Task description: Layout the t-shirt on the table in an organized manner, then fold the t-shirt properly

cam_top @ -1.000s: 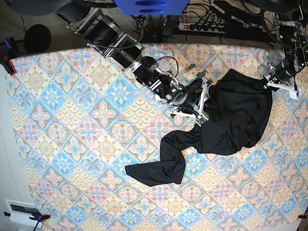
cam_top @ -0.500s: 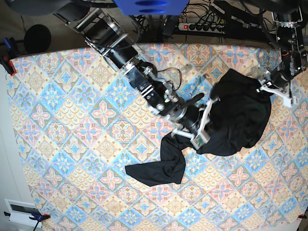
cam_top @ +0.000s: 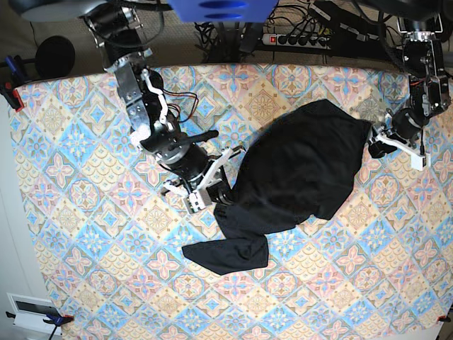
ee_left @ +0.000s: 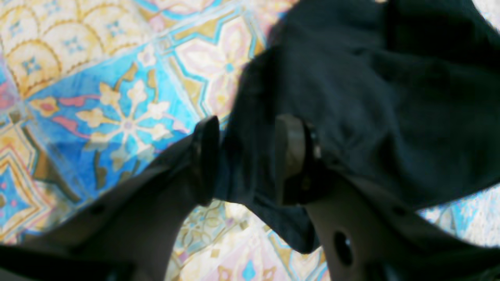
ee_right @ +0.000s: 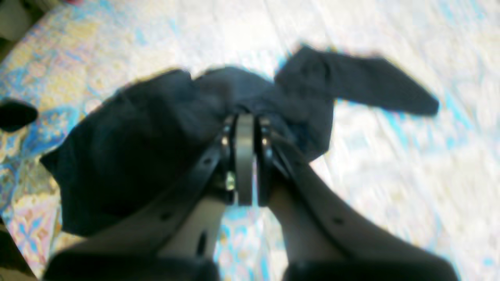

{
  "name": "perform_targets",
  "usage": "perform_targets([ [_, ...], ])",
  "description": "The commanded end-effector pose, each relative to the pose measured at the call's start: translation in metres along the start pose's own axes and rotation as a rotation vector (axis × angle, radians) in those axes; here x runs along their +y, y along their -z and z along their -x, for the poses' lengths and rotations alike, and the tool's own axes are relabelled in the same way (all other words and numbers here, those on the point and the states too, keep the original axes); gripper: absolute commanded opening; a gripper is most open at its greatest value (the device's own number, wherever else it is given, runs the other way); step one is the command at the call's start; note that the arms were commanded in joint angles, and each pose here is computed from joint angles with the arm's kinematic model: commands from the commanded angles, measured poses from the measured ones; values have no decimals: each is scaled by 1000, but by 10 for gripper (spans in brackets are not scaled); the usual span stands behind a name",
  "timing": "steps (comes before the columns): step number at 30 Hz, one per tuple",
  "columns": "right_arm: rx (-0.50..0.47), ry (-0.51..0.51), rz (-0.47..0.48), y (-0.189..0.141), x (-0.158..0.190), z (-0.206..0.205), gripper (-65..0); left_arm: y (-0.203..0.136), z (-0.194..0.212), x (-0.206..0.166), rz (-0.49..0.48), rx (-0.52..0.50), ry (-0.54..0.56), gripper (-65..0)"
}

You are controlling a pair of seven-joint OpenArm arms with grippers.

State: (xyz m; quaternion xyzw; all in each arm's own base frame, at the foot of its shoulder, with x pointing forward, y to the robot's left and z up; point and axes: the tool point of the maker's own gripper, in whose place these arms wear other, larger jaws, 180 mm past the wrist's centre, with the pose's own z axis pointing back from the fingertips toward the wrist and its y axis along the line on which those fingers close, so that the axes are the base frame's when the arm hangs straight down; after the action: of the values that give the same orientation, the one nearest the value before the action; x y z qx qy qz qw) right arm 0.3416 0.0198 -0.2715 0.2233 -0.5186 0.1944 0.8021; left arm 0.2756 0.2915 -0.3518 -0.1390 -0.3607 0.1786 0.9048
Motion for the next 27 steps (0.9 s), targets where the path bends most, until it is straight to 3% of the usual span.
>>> perform_targets([
  [1,-119,-22,16,-11,-11,-35,-650,-2,-21,-13,33,-48,42,-418],
  [4,-146,19,72,-36,-47,-41,-650,2,-25,-23,54,-51,59,-418],
  [9,-223,183,153,-74,-96,-46,-650,3,-25,-24,55,-53,57,-418],
  [14,-324,261,117,-90,-107,-70,-650,6,-21,-20,27,-50,73,-418],
  [16,-332,262,82,-84,-98,-77,-650,7,-19,-19,21,-50,76,-418],
  [22,-289,215,-180,-38,-7,-89,-650,11,-12,-19,0,-42,92,-418],
  [27,-202,112,-288,-2,49,-77,-650,18,1,-26,2,-8,135,-418],
])
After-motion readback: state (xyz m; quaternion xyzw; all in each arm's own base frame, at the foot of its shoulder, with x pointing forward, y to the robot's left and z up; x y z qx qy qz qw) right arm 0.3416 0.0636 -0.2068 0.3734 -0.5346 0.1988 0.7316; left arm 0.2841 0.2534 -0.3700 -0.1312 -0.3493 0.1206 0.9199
